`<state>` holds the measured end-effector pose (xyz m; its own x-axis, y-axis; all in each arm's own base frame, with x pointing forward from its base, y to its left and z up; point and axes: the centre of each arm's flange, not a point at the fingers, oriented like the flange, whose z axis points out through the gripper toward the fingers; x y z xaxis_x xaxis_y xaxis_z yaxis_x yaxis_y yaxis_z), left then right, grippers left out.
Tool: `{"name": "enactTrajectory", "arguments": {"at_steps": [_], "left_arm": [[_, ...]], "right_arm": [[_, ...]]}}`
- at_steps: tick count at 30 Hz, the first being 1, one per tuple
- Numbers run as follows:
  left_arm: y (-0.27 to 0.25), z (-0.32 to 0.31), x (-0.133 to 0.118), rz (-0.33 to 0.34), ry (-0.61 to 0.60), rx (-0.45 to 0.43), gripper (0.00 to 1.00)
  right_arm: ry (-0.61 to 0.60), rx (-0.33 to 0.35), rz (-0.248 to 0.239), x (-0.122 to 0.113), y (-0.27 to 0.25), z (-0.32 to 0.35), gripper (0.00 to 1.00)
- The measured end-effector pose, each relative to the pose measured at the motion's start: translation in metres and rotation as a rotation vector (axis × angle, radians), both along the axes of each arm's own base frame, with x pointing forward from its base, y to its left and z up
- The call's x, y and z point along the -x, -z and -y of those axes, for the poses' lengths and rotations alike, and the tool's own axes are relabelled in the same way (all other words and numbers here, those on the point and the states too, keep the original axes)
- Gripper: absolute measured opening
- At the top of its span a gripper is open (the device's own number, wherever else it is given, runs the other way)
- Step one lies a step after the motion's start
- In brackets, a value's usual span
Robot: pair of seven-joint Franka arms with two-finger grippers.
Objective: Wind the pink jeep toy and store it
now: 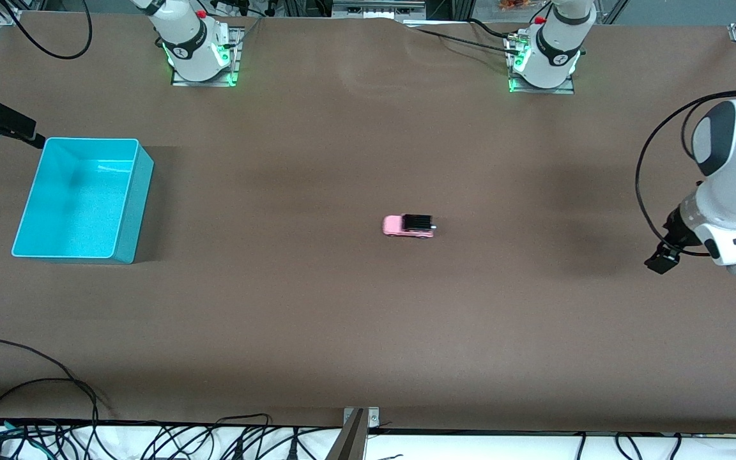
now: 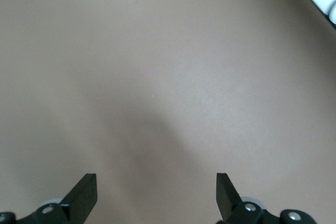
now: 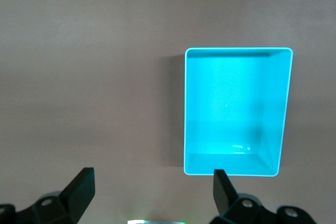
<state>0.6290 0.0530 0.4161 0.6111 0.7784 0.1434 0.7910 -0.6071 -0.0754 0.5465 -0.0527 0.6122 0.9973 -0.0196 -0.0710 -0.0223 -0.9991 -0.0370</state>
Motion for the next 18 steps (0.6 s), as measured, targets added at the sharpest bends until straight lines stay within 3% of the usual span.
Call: {"name": "enactTrajectory", "arguments": {"at_steps": [9,18], "left_arm": [[-0.046,-0.022,-0.004,-0.071,0.330,-0.018,1.00],[-0.084,-0.044,-0.007,-0.050,0.506,0.042,1.00]], "right_arm": [[-0.010,0.010,-0.001,0.000,0.000,0.001,1.00],[-0.025,0.014,-0.001,0.000,0.000,0.001,1.00]]}}
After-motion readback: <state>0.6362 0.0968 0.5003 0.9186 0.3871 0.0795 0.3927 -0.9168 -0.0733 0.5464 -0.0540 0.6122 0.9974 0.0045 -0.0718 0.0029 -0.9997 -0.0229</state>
